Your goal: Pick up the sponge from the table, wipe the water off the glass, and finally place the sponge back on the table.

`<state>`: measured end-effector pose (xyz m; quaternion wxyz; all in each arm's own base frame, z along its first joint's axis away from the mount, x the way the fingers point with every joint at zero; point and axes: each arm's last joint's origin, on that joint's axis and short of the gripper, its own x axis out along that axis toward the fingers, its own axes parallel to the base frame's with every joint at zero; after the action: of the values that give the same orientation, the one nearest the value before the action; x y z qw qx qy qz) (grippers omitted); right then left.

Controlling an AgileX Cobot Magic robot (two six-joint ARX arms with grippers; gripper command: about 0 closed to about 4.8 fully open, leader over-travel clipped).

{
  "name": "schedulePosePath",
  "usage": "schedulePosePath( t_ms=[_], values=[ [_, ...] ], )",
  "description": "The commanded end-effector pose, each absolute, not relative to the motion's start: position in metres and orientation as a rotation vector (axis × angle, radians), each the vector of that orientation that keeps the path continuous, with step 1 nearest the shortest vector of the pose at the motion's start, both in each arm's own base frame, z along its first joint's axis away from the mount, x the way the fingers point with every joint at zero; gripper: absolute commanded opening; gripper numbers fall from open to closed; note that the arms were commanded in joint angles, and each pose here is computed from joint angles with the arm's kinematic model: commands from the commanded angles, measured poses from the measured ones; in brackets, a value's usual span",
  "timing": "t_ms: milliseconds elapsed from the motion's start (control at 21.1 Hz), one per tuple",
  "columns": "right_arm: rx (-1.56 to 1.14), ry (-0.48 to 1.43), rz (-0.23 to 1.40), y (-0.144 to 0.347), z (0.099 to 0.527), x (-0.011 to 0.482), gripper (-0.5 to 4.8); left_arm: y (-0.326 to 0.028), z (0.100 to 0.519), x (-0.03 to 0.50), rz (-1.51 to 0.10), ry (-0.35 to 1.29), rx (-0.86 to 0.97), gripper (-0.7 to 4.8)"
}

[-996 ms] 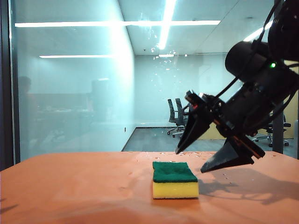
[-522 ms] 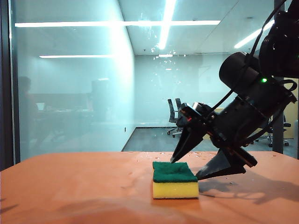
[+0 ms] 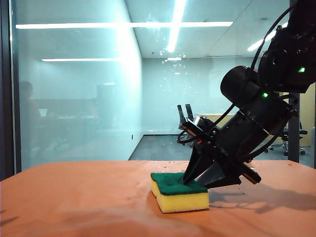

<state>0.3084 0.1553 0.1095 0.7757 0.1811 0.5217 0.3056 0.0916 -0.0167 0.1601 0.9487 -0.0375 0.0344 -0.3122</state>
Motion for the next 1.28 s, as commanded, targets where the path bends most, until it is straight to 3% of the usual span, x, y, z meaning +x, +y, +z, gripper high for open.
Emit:
schedulePosePath(
  t_ms=[47, 711, 1281],
  values=[
    [0.394, 1.117, 0.665, 0.156, 0.112, 0.309, -0.06, -0.017, 0.163, 0.091, -0.638, 0.057, -0.071, 1.83],
    [0.383, 0.918, 0.736, 0.161, 0.129, 0.32, -0.09, -0.017, 0.163, 0.091, -0.638, 0.057, -0.071, 1.83],
    [0.286, 0.63, 0.696, 0.146, 0.173, 0.353, -0.09, -0.015, 0.163, 0.092, -0.585, 0.054, -0.07, 1.83]
  ],
)
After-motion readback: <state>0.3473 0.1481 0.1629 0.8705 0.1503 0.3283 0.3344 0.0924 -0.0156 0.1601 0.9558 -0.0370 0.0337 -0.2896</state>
